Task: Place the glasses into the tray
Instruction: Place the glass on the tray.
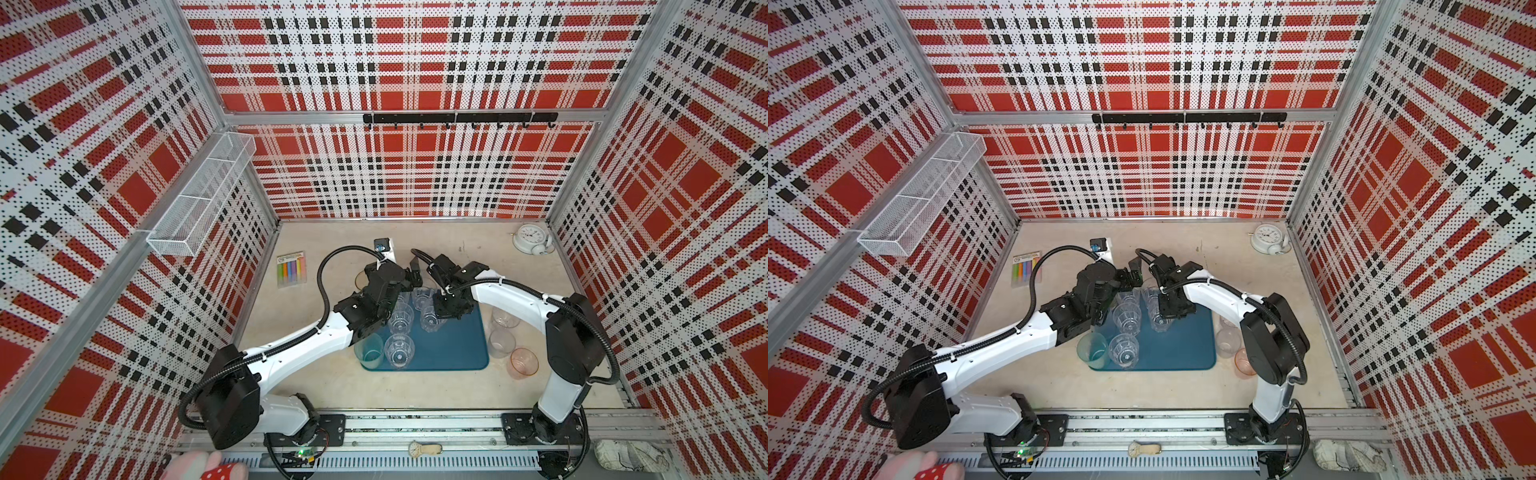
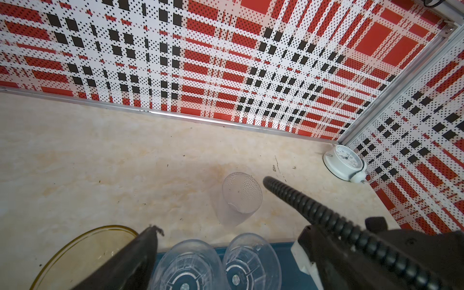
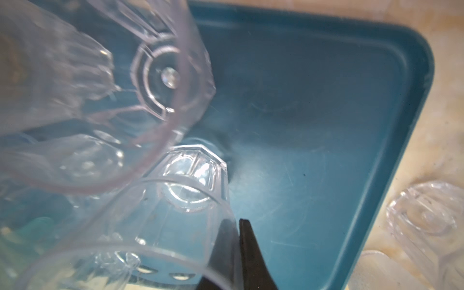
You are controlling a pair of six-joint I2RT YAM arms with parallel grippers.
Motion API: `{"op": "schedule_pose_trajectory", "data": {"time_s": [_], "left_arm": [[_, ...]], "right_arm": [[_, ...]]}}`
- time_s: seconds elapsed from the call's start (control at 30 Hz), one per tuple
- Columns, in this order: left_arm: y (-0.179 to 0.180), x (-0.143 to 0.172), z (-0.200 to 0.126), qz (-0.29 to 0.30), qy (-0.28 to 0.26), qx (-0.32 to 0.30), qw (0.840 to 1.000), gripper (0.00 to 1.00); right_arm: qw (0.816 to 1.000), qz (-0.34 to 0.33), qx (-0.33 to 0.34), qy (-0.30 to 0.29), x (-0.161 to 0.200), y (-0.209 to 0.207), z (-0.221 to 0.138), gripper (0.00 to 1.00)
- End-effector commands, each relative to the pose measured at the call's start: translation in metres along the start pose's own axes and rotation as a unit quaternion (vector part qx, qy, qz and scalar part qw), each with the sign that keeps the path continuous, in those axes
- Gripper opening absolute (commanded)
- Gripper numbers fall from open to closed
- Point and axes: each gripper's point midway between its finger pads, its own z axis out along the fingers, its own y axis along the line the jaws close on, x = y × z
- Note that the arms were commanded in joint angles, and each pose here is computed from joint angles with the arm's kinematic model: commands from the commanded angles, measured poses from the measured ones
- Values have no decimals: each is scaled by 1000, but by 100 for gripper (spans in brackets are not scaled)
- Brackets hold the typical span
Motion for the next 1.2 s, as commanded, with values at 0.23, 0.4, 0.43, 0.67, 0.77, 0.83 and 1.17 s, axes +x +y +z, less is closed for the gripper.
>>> {"op": "schedule_pose_trajectory", "data": {"time_s": [0.23,0.4,0.43,0.67,0.77,0.83,1.17], "left_arm": [[4,4,-1,-3,0,0,1000,98],[4,2,-2,-4,-2,2,1000,98],[4,2,-2,-4,-2,1,1000,98],[3,2,-2,-5,-1,4,1000,98],[3,0,-3,-6,-4,4,1000,98],[4,0,-3,-5,-4,3,1000,98],[-7,1,1,-5,2,16,1000,98]], "right_arm": [[999,9,-35,-11,-12,25,3,16],[999,9,-34,-10,-10,27,1,17],[999,10,-35,-11,-10,28,0,17],[998,15,-52,-10,-9,34,-2,18],[998,14,-57,-16,-10,35,-9,21],[998,11,-57,-24,-14,35,-17,26],[996,26,-59,-68,-28,9,-60,39]]}}
